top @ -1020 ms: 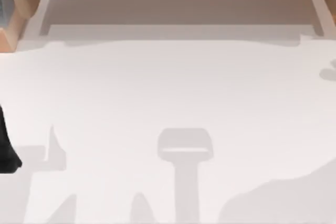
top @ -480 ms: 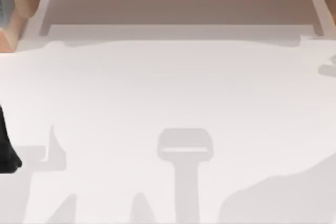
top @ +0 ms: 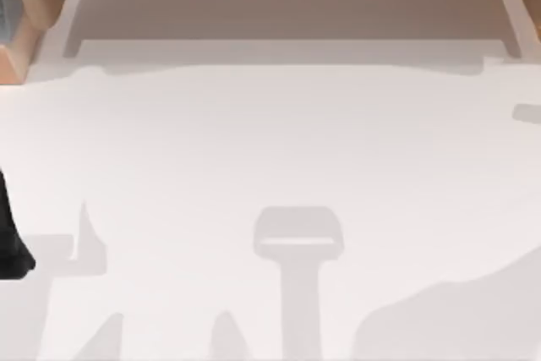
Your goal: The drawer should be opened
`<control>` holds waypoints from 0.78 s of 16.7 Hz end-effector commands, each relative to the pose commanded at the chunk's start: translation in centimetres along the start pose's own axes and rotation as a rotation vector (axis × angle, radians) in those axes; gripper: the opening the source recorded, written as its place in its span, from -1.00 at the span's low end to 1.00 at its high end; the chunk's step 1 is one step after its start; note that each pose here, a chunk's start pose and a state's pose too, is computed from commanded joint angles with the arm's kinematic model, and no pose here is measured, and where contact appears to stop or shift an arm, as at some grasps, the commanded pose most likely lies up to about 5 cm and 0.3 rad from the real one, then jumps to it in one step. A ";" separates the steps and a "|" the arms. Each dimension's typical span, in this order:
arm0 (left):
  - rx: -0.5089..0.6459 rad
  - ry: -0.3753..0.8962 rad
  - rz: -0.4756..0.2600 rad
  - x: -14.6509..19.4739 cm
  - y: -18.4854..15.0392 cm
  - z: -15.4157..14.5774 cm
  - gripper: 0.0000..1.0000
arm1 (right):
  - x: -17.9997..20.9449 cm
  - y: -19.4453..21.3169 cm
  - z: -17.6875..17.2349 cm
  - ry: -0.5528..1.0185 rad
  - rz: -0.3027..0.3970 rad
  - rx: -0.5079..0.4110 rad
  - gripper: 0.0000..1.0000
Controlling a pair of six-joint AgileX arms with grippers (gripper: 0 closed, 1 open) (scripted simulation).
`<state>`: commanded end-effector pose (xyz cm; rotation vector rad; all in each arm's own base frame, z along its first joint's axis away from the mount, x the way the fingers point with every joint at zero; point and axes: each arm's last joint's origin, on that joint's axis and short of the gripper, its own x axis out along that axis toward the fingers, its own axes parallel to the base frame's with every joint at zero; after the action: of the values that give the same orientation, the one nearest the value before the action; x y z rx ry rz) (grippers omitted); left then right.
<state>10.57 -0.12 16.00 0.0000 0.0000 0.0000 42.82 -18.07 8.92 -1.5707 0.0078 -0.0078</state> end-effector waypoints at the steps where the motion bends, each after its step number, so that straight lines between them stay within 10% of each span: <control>1: 0.000 0.000 0.000 0.0 0.0 0.0 1.00 | 0.0 0.0 0.0 0.000 0.000 0.000 -0.66; 4: 0.000 0.000 0.000 0.0 0.0 0.0 1.00 | 0.0 0.0 0.0 0.000 0.000 0.000 -1.00; 13: 0.000 0.000 0.000 0.0 0.0 0.0 1.00 | -0.1 0.1 -0.1 0.002 0.003 0.003 -1.00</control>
<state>10.57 -0.12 16.00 0.0000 0.0000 0.0000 42.71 -18.16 8.82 -1.5675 0.0119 -0.0064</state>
